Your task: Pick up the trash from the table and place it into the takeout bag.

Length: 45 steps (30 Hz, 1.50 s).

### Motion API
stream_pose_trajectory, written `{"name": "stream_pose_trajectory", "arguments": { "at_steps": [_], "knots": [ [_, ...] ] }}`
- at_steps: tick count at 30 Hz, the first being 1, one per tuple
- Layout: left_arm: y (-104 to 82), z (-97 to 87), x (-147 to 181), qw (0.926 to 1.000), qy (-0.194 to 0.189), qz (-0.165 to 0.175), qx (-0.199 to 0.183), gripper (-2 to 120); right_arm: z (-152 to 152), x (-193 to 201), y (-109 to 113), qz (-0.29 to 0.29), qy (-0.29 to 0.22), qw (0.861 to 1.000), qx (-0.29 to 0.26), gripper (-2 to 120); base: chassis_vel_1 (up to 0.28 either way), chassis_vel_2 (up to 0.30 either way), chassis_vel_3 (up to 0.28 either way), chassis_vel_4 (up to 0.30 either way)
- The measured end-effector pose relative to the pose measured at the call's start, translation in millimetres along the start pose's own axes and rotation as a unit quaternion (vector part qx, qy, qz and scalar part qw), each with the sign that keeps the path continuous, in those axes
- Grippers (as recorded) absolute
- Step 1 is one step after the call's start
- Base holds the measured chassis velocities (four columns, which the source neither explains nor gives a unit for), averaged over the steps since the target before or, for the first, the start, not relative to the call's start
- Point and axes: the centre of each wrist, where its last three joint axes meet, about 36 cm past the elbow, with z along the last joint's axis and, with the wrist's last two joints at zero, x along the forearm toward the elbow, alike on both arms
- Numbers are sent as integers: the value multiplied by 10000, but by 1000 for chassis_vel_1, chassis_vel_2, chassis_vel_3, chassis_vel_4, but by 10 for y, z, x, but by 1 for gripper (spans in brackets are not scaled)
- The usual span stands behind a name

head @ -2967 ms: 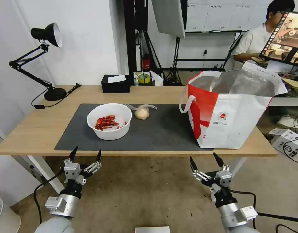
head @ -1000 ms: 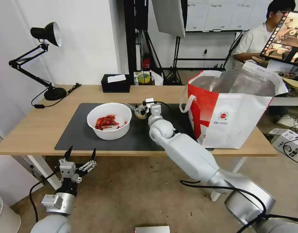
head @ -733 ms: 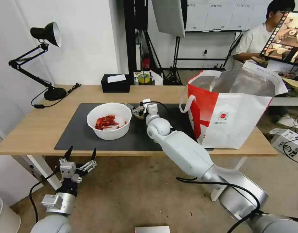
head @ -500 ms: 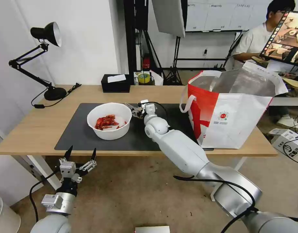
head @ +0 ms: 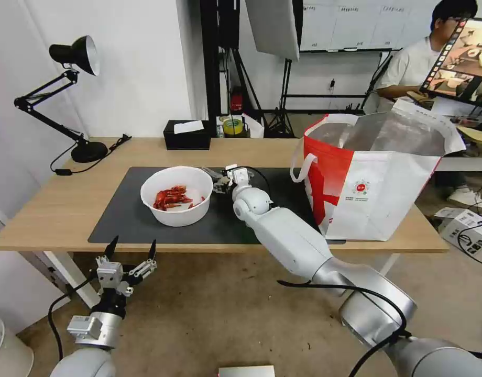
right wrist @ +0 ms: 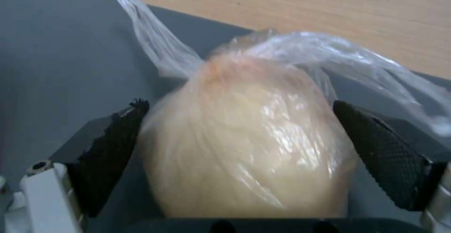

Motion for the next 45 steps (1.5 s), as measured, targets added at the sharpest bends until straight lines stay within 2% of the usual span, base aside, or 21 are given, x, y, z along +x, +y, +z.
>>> {"name": "stream_pose_trajectory", "arguments": {
  "at_steps": [16, 20, 38, 39, 40, 42, 43, 45],
  "knots": [
    [-12, -18, 9, 10000, -25, 13, 8, 100, 110, -23, -24, 38, 105, 9999, -66, 100, 0, 0, 0, 0],
    [-12, -19, 8, 10000, -29, 16, 8, 100, 170, -26, -30, 21, 26, 10000, -81, 96, 0, 0, 0, 0],
    [-23, -12, -16, 10000, -34, 62, 12, 100, 239, 10, -166, 148, -258, 9995, -66, 43, 0, 0, 0, 0],
    [-26, -11, -16, 10000, -31, 65, 15, 100, 224, 43, -172, 171, -323, 9993, -32, 37, 0, 0, 0, 0],
    [-26, -11, -16, 10000, -31, 65, 15, 100, 224, 43, -172, 171, -323, 9993, -32, 37, 0, 0, 0, 0],
    [-35, -9, -15, 10000, -27, 67, 24, 100, 177, 121, -161, 229, -503, 9985, 44, 27, 0, 0, 0, 0],
    [-35, -9, -15, 10000, -27, 67, 24, 100, 177, 121, -161, 229, -503, 9985, 44, 27, 0, 0, 0, 0],
    [-45, -15, -12, 10000, -33, 67, 34, 100, 122, 226, -157, 371, -699, 9968, 143, 19, 0, 0, 0, 0]
  ]
}}
